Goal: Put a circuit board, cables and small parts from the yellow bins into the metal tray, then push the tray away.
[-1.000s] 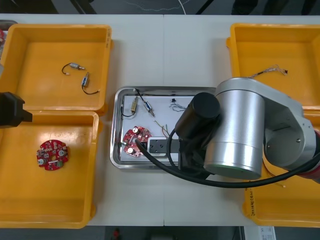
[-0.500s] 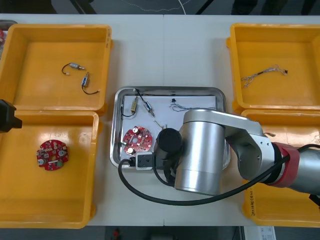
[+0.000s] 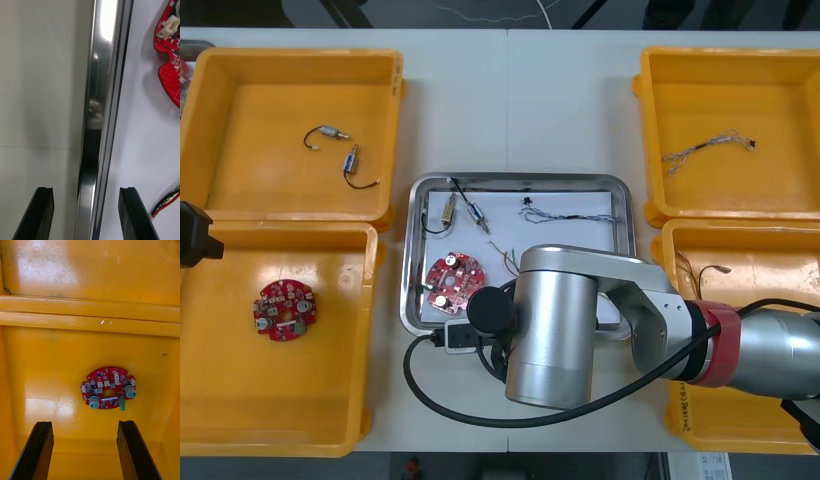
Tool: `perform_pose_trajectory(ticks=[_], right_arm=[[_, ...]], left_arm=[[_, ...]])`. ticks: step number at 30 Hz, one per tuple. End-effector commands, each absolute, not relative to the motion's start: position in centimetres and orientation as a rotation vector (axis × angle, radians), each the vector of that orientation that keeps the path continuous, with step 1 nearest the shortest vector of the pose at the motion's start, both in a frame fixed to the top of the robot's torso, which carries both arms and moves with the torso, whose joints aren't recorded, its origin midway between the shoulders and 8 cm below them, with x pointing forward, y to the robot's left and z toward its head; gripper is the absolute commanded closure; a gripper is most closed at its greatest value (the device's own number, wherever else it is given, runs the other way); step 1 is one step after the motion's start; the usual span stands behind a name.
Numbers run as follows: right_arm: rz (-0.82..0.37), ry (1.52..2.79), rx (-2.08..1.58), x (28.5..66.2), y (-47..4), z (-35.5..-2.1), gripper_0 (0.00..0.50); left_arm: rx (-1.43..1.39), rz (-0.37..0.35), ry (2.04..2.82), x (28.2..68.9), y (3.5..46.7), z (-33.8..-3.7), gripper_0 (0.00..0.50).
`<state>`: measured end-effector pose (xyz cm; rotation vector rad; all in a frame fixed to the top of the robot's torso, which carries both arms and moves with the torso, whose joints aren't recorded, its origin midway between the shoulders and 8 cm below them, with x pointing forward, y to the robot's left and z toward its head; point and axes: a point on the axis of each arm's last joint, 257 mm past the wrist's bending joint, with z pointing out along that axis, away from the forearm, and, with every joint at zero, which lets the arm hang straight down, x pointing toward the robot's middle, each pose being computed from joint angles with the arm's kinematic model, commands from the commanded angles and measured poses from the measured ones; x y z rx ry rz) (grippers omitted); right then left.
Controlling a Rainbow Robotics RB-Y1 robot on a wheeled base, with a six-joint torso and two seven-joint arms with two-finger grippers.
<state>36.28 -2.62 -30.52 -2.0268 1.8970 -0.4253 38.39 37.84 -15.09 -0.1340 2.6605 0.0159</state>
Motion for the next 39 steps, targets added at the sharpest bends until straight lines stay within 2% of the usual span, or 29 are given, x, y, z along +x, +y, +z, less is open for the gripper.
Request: perform_pose_trajectory(ticks=[1,21,22,23,24,25,39], right_arm=[[-0.422,1.818,-2.050,36.1,-0.7,-29.7,0.000],[-0.437,1.819,-2.023,37.3,-0.6,-30.4,0.010],[-0.438,1.817,-2.023,37.3,-0.6,-30.4,0.160],[-0.438,1.819,-2.020,37.3,-0.6,-30.4,0.256],[-0.441,1.816,-2.017,37.4,-0.5,-30.3,0.436],[-0.443,1.818,-2.017,37.4,-0.6,-30.3,0.500],[-0.560,1.779,-1.938,40.5,-1.0,-28.5,0.500]], left_arm=[[-0.063,0.093,2.659,37.9,39.4,-14.1,0.000],[-0.063,0.093,2.659,37.9,39.4,-14.1,0.000],[-0.063,0.093,2.659,37.9,39.4,-14.1,0.000],[-0.063,0.093,2.659,37.9,39.4,-14.1,0.000],[-0.063,0.093,2.659,37.9,39.4,-14.1,0.000],[-0.063,0.093,2.659,37.9,39.4,-14.1,0.000],[-0.063,0.093,2.659,37.9,39.4,-14.1,0.000]])
